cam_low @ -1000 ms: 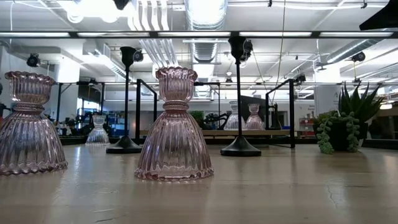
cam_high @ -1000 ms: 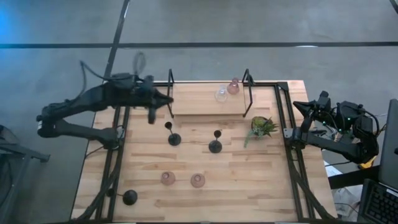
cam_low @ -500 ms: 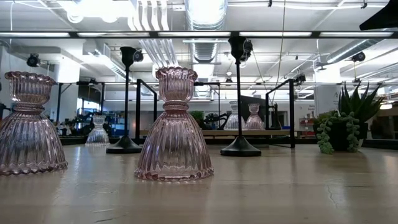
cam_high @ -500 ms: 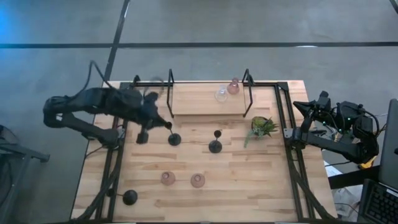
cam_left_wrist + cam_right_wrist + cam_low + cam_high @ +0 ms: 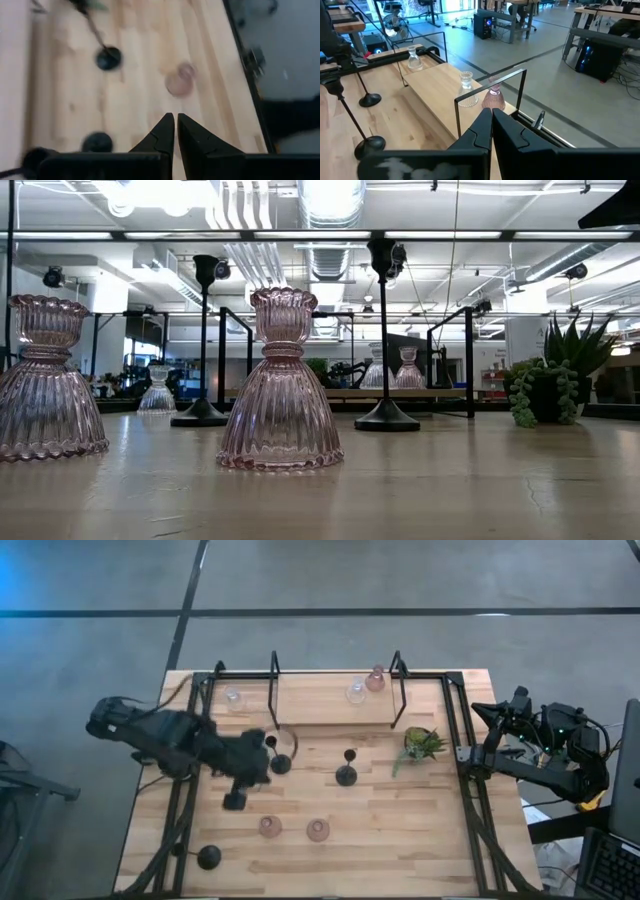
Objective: Pick & Place candle stick holders
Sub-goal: Put the left pink glass candle holder on the shelf
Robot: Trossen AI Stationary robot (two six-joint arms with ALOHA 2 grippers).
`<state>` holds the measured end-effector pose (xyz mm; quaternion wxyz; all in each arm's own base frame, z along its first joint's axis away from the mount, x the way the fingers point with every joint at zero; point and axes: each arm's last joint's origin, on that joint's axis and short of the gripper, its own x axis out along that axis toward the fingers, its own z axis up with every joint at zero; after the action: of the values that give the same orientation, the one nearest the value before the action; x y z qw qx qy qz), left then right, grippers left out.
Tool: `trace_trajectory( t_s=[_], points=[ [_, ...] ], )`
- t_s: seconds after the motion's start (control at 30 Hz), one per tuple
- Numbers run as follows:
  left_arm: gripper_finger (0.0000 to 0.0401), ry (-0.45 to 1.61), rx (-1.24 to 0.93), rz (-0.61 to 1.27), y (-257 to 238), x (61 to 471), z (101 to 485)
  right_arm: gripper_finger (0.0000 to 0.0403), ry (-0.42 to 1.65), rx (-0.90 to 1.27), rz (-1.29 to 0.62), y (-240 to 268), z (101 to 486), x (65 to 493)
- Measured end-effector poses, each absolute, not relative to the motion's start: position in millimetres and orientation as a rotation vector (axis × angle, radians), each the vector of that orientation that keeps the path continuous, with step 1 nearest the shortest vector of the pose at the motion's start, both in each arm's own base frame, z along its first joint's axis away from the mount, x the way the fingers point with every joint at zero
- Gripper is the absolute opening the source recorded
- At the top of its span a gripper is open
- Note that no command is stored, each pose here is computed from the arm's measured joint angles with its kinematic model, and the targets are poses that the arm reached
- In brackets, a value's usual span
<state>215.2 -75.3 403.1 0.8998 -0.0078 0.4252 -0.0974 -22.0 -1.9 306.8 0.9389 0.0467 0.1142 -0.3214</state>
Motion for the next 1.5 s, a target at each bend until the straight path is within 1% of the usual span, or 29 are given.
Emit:
trace_trajectory(
  t_s=[0.13,0.2,0.37,0.7,0.8,1.03,1.13,1.27,1.5],
  points=[
    [0.0025,0.958,0.047,-0.289,-97,206,396,0.0008,0.233,0.095,-0.656,-2,307,-22],
    [0.0025,0.992,0.060,-0.302,-106,203,392,0.0008,0.233,0.095,-0.656,-2,307,-22],
    [0.0025,1.041,0.000,-0.275,-119,204,380,0.0008,0.233,0.095,-0.656,-2,307,-22],
    [0.0026,1.085,-0.155,-0.189,-128,217,327,0.0008,0.233,0.095,-0.656,-2,307,-22],
    [0.0039,1.090,-0.206,-0.186,-130,219,313,0.0008,0.233,0.095,-0.656,-2,307,-22],
    [0.0110,1.118,-0.240,-0.220,-133,220,283,0.0008,0.233,0.095,-0.656,-2,307,-22],
    [0.0128,1.116,-0.261,-0.257,-135,221,274,0.0008,0.233,0.095,-0.656,-2,307,-22],
    [0.0134,1.117,-0.274,-0.285,-137,221,266,0.0008,0.233,0.095,-0.656,-2,307,-22],
    [0.0132,1.112,-0.279,-0.294,-139,219,254,0.0008,0.233,0.095,-0.656,-2,307,-22]
  ],
)
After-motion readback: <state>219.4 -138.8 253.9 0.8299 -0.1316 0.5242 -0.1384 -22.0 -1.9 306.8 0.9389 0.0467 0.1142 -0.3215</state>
